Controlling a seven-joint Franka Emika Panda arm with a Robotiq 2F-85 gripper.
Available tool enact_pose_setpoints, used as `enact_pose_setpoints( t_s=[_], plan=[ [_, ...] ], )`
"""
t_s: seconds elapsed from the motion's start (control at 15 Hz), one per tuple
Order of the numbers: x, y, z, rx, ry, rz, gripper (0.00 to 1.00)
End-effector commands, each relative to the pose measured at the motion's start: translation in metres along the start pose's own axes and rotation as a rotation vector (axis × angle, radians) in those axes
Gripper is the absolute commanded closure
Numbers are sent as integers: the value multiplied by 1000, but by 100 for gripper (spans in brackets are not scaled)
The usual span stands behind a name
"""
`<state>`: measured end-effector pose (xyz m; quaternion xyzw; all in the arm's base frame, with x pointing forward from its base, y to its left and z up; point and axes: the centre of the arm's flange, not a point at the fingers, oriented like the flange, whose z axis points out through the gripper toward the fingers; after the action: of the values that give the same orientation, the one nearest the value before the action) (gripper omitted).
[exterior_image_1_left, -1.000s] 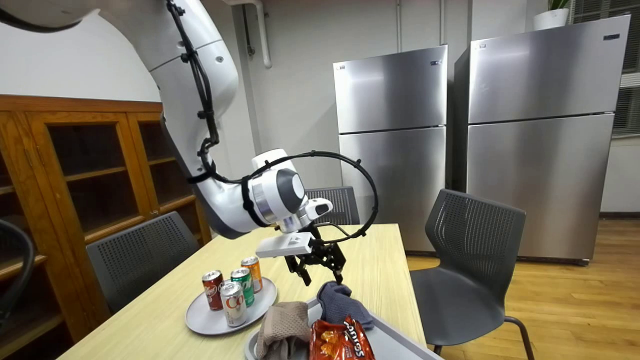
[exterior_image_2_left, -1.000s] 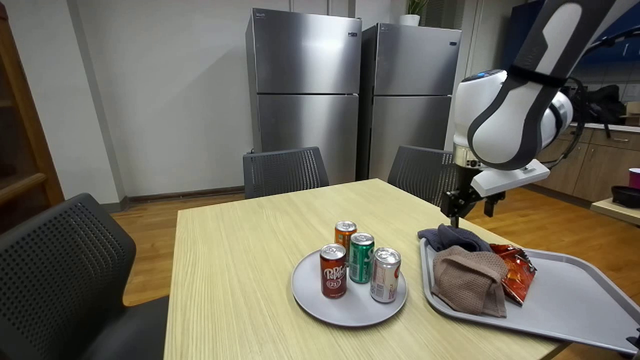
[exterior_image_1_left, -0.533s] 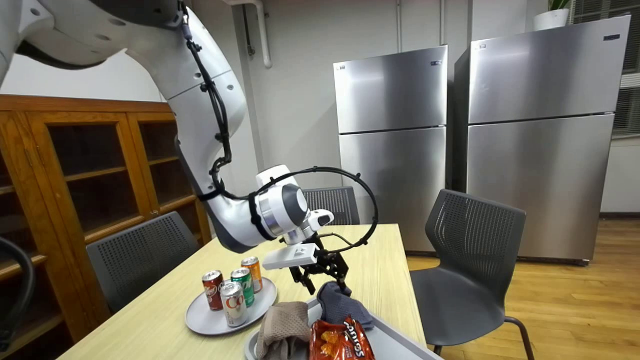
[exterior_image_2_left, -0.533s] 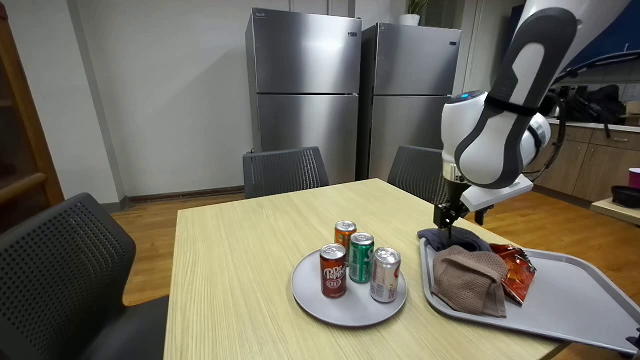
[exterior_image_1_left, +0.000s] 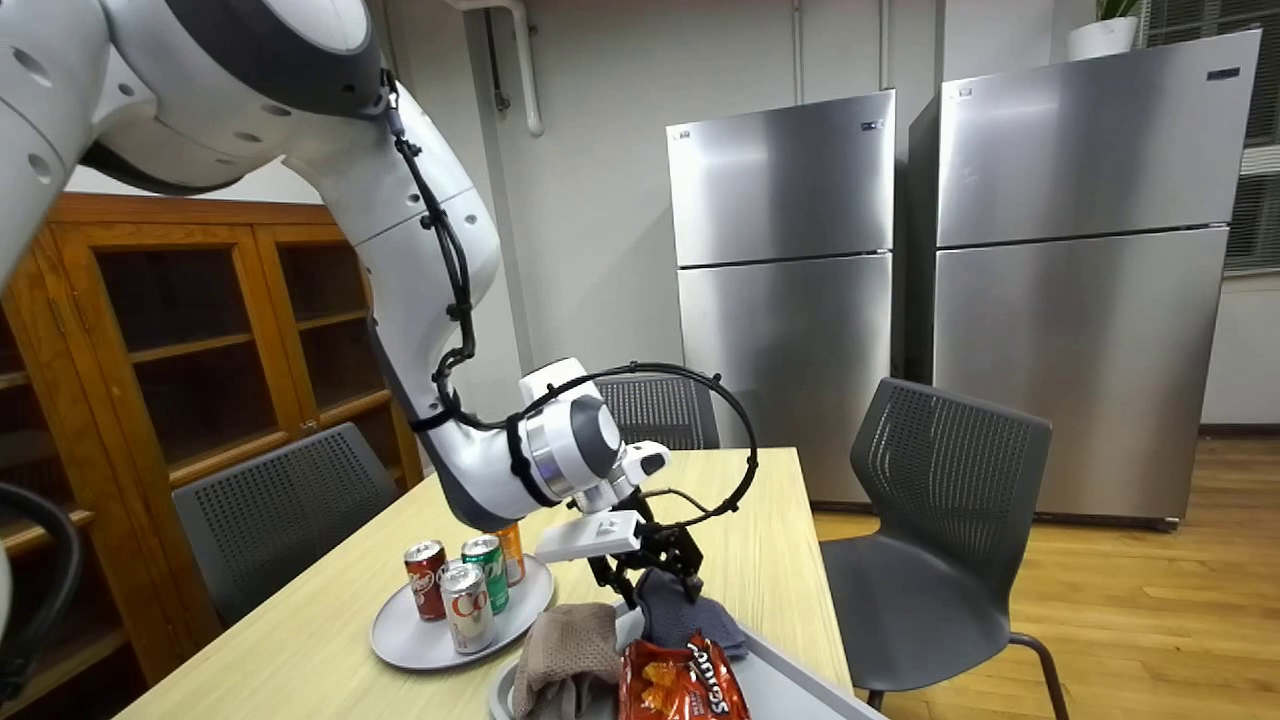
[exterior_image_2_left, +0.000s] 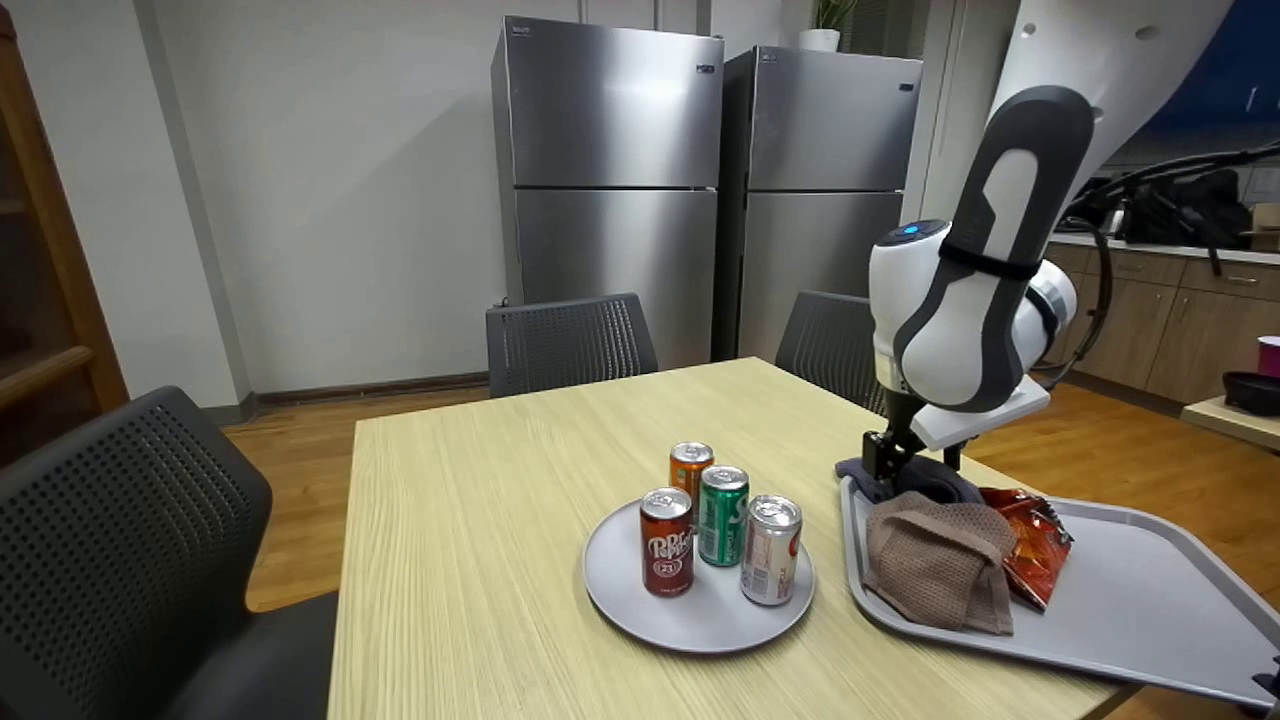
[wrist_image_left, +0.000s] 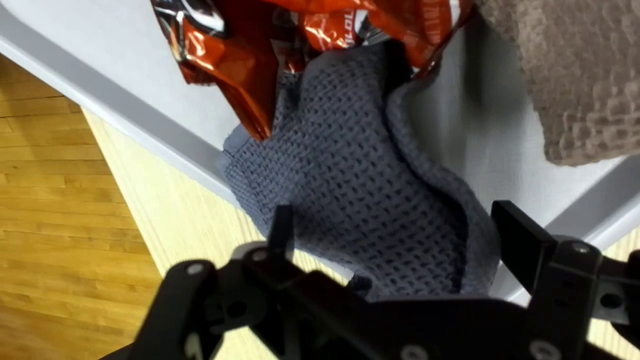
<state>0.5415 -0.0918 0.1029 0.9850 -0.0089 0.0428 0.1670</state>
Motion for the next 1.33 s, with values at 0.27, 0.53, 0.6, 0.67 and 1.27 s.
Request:
enact_pose_setpoints(
  t_s=[0.27, 0.53, 0.6, 0.67, 1.27],
  plan=[
    [7, 5, 10, -54, 18, -1, 25],
    [5, 6, 11, -63, 22, -6, 51],
    [5, 6, 11, -65, 23, -7, 60],
    [4, 6, 12, -67, 23, -8, 66],
    [2, 15, -8, -64, 44, 6, 98]
  ],
)
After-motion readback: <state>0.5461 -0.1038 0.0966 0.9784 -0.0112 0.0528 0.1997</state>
